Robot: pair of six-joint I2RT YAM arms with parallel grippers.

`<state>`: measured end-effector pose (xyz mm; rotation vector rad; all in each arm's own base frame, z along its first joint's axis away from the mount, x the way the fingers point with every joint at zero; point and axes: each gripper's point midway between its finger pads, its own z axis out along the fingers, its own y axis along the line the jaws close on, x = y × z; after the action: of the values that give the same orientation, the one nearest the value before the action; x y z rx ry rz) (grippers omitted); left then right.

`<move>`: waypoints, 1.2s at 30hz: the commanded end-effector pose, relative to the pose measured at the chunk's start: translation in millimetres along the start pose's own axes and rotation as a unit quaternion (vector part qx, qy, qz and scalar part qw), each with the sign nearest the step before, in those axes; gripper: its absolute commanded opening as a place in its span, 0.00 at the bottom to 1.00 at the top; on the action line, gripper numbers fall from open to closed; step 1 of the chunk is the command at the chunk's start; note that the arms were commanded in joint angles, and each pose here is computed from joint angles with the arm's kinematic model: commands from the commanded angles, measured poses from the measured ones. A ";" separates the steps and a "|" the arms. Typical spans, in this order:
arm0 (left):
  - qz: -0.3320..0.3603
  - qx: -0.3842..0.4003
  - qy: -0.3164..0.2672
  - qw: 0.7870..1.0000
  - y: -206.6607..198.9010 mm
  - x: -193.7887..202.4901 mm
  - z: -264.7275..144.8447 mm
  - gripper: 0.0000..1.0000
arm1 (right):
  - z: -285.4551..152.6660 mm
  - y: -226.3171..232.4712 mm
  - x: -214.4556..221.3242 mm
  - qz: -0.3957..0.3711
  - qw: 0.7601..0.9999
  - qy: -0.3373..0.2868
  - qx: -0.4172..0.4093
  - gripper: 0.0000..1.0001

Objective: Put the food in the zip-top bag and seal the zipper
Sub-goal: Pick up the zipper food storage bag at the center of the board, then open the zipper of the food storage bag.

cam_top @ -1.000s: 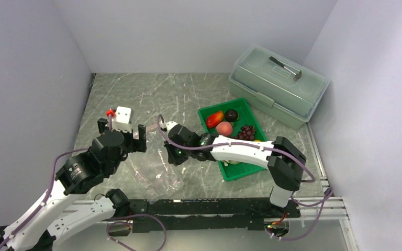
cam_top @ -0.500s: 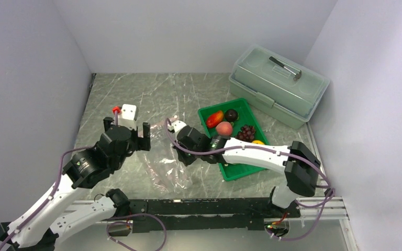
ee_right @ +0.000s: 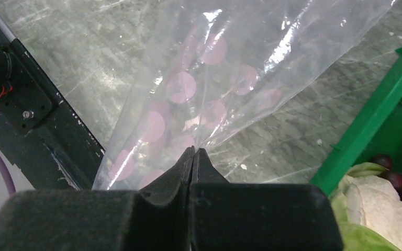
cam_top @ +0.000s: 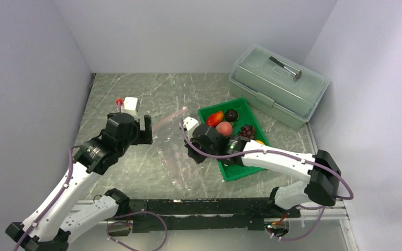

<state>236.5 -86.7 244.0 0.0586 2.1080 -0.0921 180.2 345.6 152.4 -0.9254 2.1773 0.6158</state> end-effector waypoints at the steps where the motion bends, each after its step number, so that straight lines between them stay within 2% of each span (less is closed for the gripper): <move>1: -0.039 0.031 -0.018 0.999 -11.5 -23.3 3.0 0.99 | -22.5 -1.2 -14.7 -0.027 0.999 -0.039 -0.009 0.00; 17: -0.079 0.029 0.033 0.996 -2.7 -42.9 23.5 0.99 | -72.8 -6.0 -33.8 -0.089 0.991 -0.098 -0.015 0.00; 26: -0.113 0.032 0.043 0.992 7.3 -35.7 35.0 0.99 | -99.3 15.8 -46.4 -0.121 0.983 -0.117 -0.076 0.00; 36: -0.138 0.047 0.053 0.988 13.6 -27.0 46.0 0.99 | -128.4 36.3 -55.4 -0.190 0.963 -0.133 -0.138 0.00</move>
<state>282.8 -70.6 234.5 -0.1699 2.2492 -0.2763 140.0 310.6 250.8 -1.2201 1.7735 0.7599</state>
